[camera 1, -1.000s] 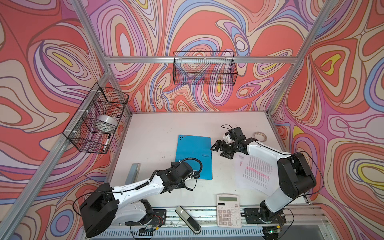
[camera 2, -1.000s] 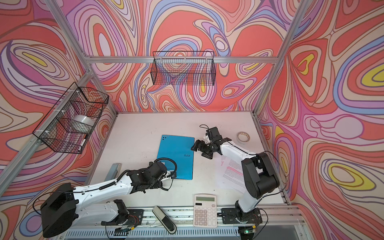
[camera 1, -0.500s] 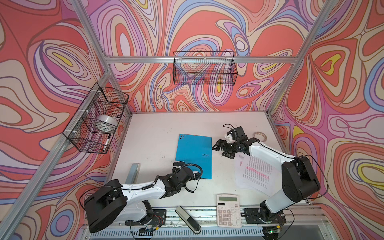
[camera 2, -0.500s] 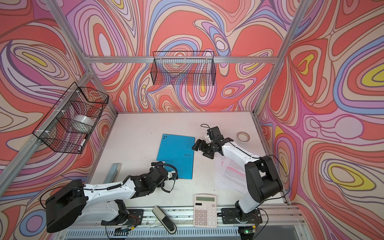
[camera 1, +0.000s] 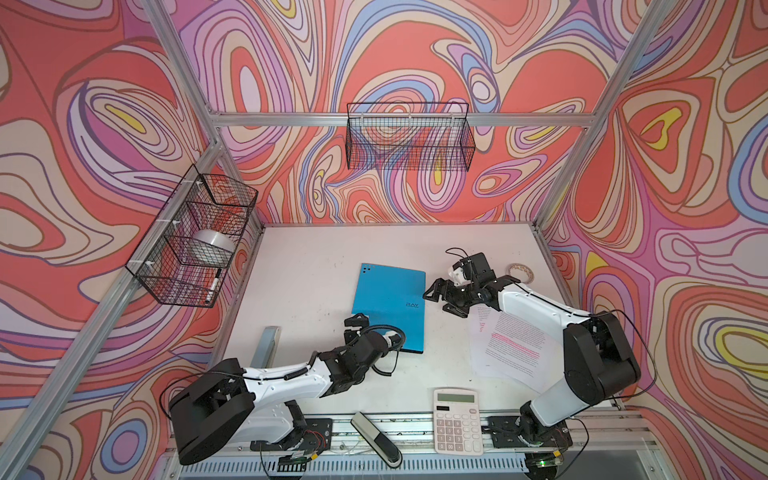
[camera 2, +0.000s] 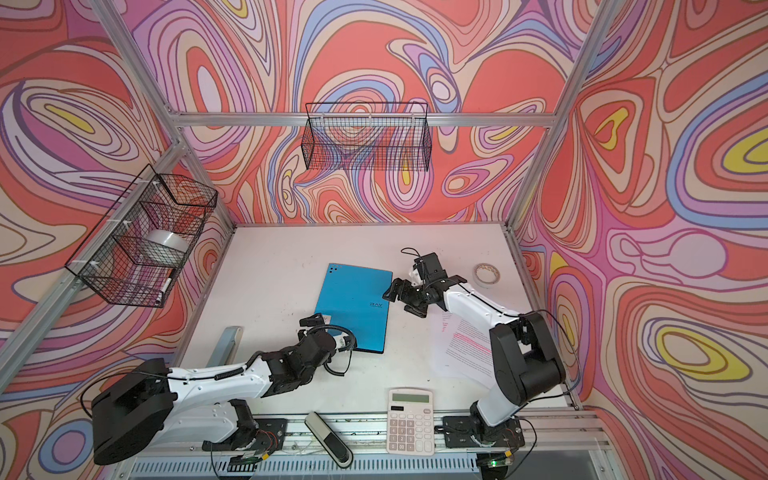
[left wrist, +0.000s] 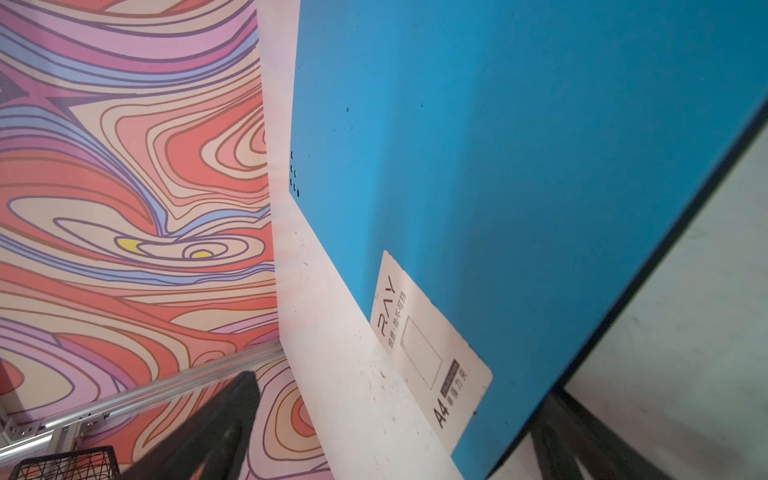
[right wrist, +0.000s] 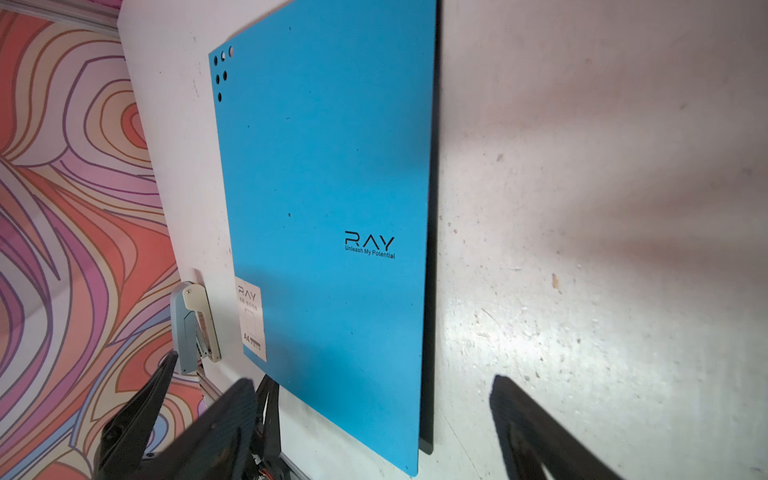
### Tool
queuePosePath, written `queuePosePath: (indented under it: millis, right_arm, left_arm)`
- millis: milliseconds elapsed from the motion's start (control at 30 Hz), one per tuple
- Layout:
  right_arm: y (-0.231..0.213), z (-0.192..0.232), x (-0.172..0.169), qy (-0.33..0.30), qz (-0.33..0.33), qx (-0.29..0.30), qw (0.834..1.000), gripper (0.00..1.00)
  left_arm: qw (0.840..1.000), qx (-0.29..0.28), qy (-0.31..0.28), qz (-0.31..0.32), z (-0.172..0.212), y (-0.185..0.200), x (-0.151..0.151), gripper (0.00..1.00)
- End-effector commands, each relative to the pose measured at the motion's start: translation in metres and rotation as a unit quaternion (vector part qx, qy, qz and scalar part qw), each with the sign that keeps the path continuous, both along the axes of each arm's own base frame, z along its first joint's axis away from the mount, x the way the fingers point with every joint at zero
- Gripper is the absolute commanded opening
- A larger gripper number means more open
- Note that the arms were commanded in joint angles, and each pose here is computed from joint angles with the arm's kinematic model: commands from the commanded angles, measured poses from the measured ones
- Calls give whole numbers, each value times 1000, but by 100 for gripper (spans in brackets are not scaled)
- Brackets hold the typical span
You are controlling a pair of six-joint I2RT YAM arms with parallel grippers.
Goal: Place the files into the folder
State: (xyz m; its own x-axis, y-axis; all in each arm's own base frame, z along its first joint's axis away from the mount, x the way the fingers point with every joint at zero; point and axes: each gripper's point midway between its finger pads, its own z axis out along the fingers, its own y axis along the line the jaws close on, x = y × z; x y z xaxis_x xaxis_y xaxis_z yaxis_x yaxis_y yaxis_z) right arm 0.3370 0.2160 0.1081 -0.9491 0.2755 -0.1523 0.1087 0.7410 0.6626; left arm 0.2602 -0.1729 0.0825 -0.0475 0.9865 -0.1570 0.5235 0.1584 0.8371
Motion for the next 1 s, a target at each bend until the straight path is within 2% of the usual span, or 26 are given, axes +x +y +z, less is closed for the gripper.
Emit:
queuePosePath:
  millis: [0,567,967]
  right_arm:
    - [9,2,-6,-6,22,20,1000,94]
    - [28,-44,-10,48,51,69,995,93]
    - [40,-51,-8,52,60,105,991,93]
  left_arm:
    - [999,-28,-38,26,23,-2,9,100]
    - [997,-33,-47,43,30,-3,15,100]
    - [997,-42,-41,52,26,-4,15,100]
